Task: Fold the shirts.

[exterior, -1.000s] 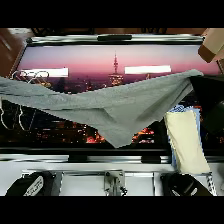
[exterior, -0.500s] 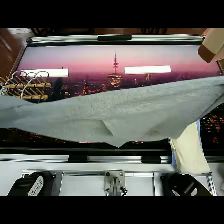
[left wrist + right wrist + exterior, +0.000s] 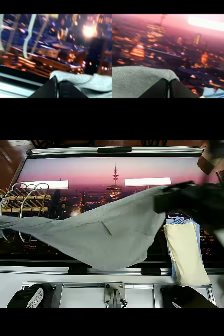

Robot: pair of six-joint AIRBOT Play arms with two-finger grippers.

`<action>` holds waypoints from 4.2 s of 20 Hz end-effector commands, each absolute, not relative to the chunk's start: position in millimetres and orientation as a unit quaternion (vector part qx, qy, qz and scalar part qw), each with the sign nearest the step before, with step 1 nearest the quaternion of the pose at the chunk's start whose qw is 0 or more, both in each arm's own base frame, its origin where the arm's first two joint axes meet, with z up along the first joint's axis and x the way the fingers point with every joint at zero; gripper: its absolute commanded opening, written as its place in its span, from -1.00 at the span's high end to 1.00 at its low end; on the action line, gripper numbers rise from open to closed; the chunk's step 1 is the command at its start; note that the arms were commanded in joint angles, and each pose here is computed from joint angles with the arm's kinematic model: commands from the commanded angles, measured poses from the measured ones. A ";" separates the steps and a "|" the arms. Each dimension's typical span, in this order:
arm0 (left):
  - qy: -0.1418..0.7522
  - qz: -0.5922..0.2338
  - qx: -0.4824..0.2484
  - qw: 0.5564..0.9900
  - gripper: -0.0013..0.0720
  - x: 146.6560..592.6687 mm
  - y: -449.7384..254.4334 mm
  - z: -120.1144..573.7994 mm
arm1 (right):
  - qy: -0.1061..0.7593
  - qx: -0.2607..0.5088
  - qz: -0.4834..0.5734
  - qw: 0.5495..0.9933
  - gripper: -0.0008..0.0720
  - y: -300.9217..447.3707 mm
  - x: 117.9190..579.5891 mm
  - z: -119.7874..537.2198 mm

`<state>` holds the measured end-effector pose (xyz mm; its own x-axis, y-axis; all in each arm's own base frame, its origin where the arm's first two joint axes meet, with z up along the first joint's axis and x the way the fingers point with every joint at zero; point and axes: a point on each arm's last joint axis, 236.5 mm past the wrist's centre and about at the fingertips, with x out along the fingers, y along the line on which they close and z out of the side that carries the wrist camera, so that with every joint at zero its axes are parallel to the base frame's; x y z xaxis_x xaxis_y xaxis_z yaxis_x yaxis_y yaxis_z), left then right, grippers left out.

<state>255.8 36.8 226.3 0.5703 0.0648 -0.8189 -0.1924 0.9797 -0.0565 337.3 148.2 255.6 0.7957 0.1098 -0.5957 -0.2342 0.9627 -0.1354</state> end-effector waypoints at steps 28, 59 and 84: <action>0.675 -0.150 -0.226 0.686 -0.93 345.1 -159.3 -71.5 | 0.698 0.074 0.136 0.700 -0.57 100.4 304.8 -18.2; 0.233 -0.142 0.053 0.961 0.87 367.6 -86.2 331.6 | 0.153 0.009 0.236 0.959 0.80 123.8 356.1 356.0; 0.546 -0.099 0.079 0.828 0.87 453.8 -77.3 77.8 | 0.462 0.016 0.069 0.884 0.80 67.5 481.0 76.0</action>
